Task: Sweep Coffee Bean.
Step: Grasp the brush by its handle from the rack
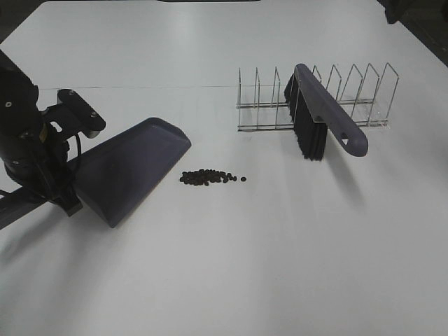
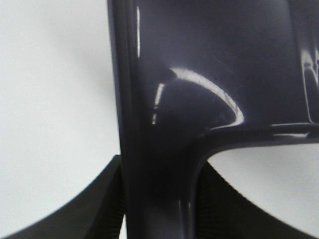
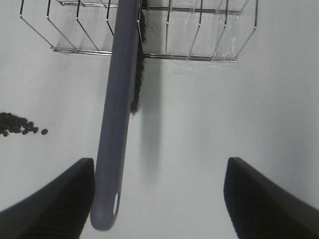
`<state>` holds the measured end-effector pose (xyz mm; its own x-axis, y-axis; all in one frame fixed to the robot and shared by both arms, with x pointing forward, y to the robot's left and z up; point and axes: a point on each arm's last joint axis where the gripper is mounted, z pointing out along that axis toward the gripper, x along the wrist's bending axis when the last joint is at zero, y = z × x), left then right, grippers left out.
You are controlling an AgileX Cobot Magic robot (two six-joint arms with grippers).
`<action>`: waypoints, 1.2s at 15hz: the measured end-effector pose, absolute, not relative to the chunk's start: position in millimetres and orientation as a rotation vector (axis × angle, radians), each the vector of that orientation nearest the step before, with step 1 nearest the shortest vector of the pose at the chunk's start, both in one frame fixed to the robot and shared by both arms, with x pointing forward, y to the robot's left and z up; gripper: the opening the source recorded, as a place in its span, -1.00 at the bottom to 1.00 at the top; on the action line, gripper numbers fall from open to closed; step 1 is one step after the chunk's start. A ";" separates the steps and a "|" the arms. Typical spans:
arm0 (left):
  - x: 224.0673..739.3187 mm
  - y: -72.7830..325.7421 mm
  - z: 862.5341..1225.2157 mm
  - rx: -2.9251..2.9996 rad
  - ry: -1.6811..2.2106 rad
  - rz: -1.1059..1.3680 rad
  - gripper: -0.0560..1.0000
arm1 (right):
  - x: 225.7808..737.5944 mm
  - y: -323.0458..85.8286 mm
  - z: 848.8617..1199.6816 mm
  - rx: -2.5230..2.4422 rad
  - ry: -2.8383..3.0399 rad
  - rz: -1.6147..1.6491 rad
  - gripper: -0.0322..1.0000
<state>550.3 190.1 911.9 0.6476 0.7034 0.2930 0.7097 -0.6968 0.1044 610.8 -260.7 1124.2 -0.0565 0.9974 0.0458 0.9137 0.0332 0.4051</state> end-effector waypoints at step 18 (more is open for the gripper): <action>550.3 190.1 911.9 -2.834 -1.212 -0.491 -0.23 | 734.2 -217.9 952.8 2.066 2.301 0.343 0.29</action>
<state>550.3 190.1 911.9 0.6487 0.7021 0.2937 0.7085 -0.6980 0.1038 734.2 -217.9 952.8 -0.1180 0.9852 0.1240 0.9785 0.0942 0.1833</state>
